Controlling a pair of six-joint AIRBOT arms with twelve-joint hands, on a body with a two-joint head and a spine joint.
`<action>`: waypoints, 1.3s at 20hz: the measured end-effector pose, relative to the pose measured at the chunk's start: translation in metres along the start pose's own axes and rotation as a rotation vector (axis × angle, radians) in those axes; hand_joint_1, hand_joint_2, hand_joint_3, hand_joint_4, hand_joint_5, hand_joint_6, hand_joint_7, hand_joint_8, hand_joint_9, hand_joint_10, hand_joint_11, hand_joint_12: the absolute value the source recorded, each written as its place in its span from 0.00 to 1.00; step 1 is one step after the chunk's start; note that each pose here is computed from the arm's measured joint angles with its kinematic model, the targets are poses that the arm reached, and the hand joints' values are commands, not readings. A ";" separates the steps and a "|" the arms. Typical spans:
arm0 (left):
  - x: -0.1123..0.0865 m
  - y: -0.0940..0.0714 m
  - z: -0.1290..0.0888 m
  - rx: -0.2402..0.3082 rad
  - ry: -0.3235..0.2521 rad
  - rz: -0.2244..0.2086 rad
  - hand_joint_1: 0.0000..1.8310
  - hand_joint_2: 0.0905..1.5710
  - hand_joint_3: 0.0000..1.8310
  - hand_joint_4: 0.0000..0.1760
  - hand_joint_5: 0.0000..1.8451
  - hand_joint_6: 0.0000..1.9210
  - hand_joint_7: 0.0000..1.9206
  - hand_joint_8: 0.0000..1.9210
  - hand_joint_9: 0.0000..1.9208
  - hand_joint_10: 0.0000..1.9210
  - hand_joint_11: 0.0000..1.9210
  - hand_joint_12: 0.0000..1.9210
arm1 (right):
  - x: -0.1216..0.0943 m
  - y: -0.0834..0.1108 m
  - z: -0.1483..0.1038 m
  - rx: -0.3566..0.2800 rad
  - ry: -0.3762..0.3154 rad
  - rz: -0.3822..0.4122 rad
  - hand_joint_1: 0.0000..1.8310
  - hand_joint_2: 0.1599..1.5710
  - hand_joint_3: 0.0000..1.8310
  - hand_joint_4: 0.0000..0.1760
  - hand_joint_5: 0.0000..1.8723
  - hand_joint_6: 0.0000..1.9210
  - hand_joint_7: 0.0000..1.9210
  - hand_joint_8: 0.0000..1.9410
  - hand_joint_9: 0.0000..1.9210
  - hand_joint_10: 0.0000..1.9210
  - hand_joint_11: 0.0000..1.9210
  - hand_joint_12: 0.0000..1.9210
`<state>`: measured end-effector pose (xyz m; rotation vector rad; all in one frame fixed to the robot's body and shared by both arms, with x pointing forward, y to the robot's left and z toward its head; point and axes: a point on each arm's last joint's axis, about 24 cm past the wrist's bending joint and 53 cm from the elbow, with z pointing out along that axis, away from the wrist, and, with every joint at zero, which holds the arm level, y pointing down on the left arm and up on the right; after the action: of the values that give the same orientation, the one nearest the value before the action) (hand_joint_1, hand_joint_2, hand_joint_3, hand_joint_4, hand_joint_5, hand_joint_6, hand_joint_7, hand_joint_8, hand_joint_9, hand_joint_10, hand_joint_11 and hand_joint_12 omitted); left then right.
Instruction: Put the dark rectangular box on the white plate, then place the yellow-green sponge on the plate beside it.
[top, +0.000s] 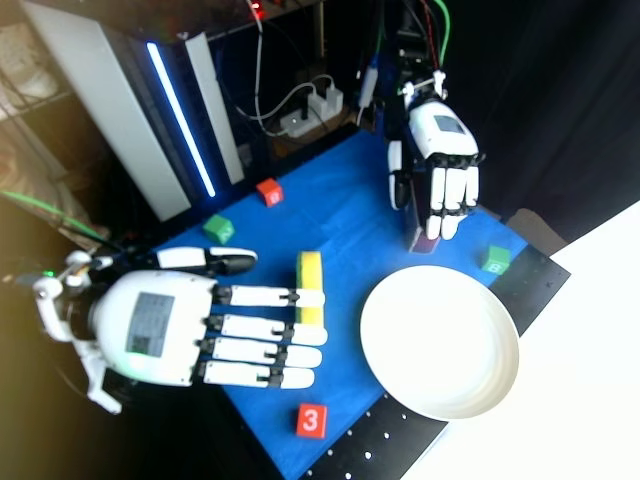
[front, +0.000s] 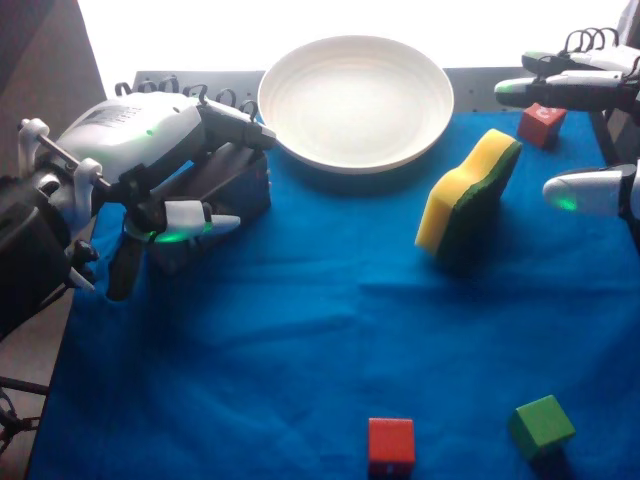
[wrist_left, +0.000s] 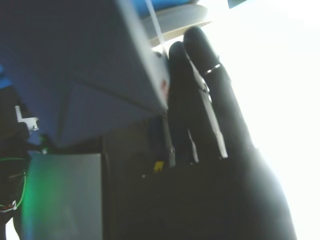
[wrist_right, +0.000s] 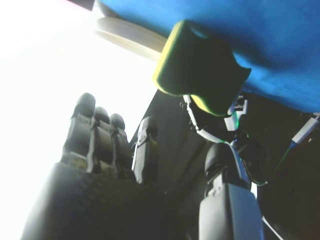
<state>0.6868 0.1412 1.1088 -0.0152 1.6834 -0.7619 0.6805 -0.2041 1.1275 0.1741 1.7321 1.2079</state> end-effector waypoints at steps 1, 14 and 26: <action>0.000 0.000 0.000 -0.001 -0.001 -0.002 0.74 0.65 0.00 0.00 0.46 0.00 0.40 0.01 0.48 0.01 0.38 0.48 | 0.000 0.000 0.000 0.000 0.000 0.000 0.25 0.67 0.00 0.74 0.17 0.00 0.04 0.00 0.02 0.00 0.00 0.10; -0.008 -0.005 -0.003 0.014 -0.022 -0.003 0.76 0.66 0.00 0.00 0.51 0.43 0.57 0.36 0.61 0.48 0.58 0.46 | 0.000 0.000 0.000 0.000 0.000 0.000 0.25 0.68 0.00 0.64 0.18 0.00 0.04 0.00 0.02 0.00 0.00 0.11; -0.081 -0.066 0.034 0.192 -0.117 0.067 0.72 0.63 0.00 0.00 0.60 0.34 0.68 0.27 0.70 0.24 0.66 0.38 | 0.002 0.000 0.001 -0.002 0.000 0.006 0.29 0.68 0.00 0.51 0.21 0.00 0.04 0.00 0.00 0.00 0.00 0.03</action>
<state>0.7136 0.1065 1.2092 0.1274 1.4877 -0.8534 0.6802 -0.2023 1.1265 0.1777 1.7316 1.2140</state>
